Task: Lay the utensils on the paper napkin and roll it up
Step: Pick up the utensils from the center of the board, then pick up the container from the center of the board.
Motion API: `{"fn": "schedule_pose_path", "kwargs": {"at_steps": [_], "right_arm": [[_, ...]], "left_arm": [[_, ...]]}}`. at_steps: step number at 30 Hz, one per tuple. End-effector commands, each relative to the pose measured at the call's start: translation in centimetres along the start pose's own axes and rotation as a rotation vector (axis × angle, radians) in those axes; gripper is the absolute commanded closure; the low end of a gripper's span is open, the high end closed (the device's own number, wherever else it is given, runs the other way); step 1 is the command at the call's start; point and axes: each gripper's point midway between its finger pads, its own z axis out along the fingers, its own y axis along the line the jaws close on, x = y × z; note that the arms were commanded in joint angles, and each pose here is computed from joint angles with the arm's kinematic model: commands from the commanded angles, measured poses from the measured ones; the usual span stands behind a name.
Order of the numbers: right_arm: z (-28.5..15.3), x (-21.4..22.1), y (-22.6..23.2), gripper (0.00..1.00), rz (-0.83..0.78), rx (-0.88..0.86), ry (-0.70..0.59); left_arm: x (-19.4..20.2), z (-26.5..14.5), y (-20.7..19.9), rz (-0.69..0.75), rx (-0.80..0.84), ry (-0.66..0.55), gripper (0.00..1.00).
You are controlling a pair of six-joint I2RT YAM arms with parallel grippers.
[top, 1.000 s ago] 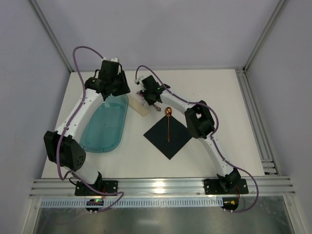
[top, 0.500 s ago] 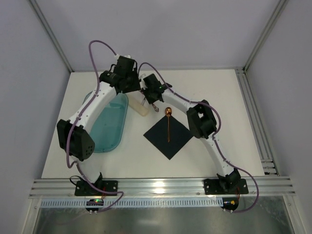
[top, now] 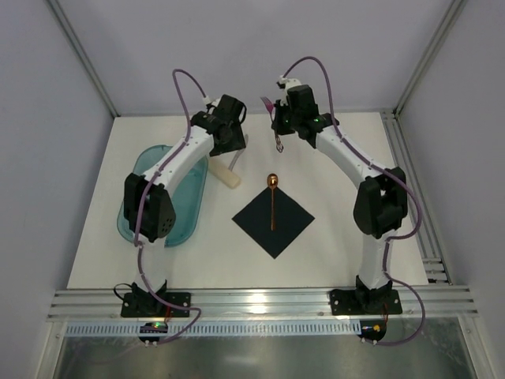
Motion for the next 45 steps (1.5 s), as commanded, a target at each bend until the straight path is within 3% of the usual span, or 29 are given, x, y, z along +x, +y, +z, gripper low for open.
{"fn": "schedule_pose_path", "kwargs": {"at_steps": [1,10,33,38,45], "right_arm": [[-2.9,0.2,1.2,0.96,0.081,-0.046,-0.049],[-9.4,1.3,1.4,0.96,0.079,-0.066,-0.132],[-13.1,3.5,0.2,0.96,0.039,-0.031,-0.157],[-13.4,3.3,0.3,0.96,0.039,-0.028,-0.161],[-14.0,2.9,0.5,0.96,0.049,-0.036,-0.164]], "left_arm": [[0.9,1.5,-0.3,-0.036,-0.070,0.018,0.32],[2.8,5.2,0.3,-0.122,-0.184,0.056,0.26],[8.9,10.9,3.2,-0.106,-0.334,0.154,0.26],[9.7,11.4,3.4,-0.112,-0.327,0.163,0.38],[8.4,9.8,2.3,-0.103,-0.264,0.143,0.78]]}}
